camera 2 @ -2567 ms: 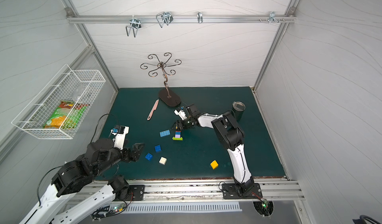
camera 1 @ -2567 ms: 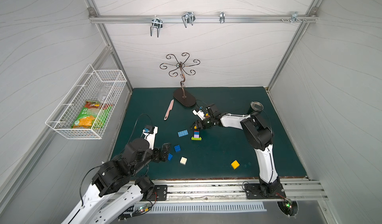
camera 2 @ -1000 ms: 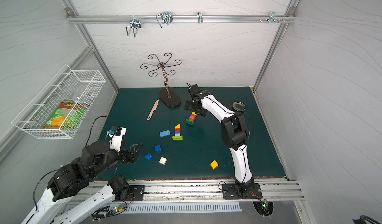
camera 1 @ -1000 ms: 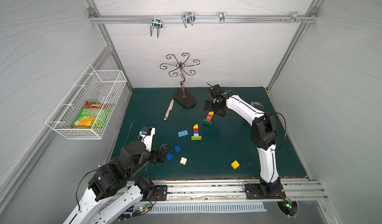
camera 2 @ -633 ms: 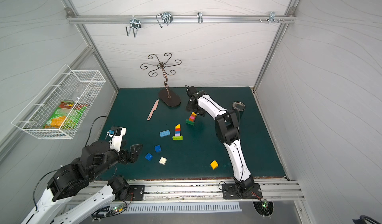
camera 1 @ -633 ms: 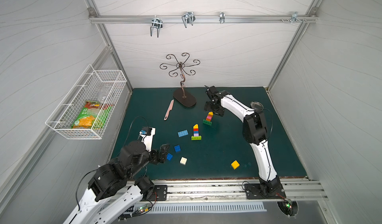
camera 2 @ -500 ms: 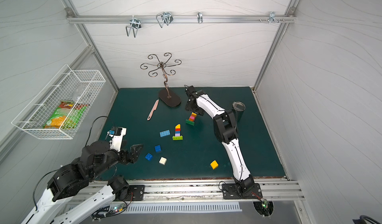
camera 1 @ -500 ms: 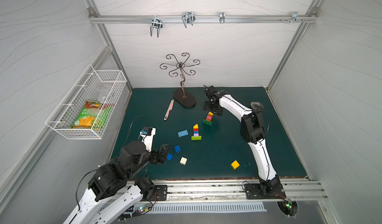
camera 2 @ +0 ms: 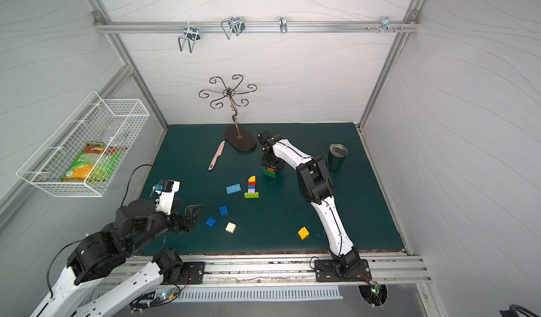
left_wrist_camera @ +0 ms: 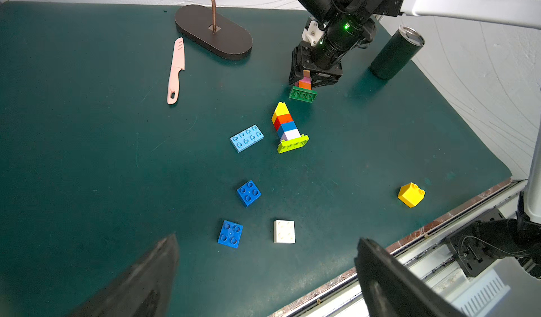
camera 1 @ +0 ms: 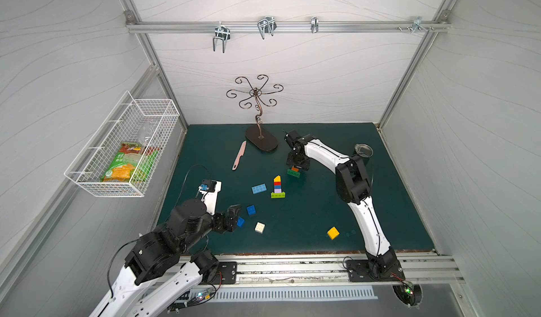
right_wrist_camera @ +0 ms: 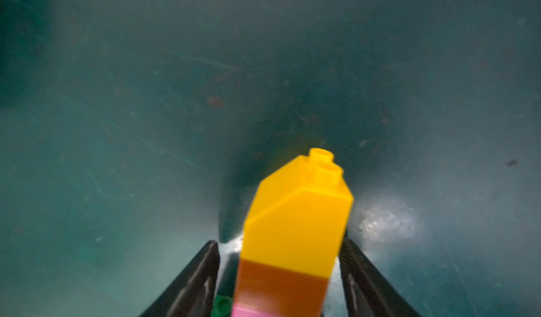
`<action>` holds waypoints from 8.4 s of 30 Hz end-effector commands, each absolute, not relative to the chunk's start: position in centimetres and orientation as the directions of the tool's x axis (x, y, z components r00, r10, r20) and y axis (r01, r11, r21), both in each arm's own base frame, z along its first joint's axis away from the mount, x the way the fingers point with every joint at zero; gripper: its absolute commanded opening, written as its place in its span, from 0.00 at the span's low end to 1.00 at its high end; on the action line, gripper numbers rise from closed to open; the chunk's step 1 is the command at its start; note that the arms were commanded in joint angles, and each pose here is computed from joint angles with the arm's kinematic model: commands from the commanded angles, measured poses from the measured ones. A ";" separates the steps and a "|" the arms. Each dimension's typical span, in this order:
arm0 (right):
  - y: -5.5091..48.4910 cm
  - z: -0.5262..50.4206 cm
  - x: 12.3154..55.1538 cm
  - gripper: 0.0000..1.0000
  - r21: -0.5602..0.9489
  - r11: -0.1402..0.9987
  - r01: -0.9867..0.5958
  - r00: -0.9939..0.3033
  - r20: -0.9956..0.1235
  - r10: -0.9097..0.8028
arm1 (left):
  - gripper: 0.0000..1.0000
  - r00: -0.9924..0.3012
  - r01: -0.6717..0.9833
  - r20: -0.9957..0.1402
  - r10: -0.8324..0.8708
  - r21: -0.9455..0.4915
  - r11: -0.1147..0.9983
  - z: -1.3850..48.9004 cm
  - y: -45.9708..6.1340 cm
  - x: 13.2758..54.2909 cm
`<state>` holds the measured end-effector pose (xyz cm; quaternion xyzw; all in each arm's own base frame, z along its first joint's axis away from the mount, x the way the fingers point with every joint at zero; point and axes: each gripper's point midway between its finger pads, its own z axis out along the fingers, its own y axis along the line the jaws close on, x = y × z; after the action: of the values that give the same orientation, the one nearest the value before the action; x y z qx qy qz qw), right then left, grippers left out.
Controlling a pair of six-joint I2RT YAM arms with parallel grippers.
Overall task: Assemble the number 1 with lego
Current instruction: Move the lego brick at the center of the board, then pick up the lego brick from the center of the board, then place the lego brick at the center of the board, then pick up the lego brick from the center of the board.
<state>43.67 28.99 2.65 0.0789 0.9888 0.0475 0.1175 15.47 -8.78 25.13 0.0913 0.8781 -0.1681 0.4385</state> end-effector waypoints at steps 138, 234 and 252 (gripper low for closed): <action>35.6 14.1 20.6 0.63 0.232 0.932 -0.279 -0.941 -0.258 -0.218 | 0.99 -0.488 0.284 -0.869 -0.078 -0.243 0.928 28.0 -7.1 15.1; 20.2 13.2 19.5 0.76 0.511 0.858 -0.045 -0.960 -0.259 0.105 | 0.49 -0.963 0.220 -0.168 0.209 -0.045 0.975 1.8 -18.4 16.3; 20.1 13.1 19.5 0.76 0.501 0.865 -0.042 -0.962 -0.255 0.101 | 0.46 -0.962 0.221 -0.172 0.211 -0.046 0.974 2.9 -18.9 16.7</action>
<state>19.30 19.73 12.42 0.0194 0.9573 0.2555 0.1342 16.26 -18.41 2.27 0.1033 0.9910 -0.0327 0.0787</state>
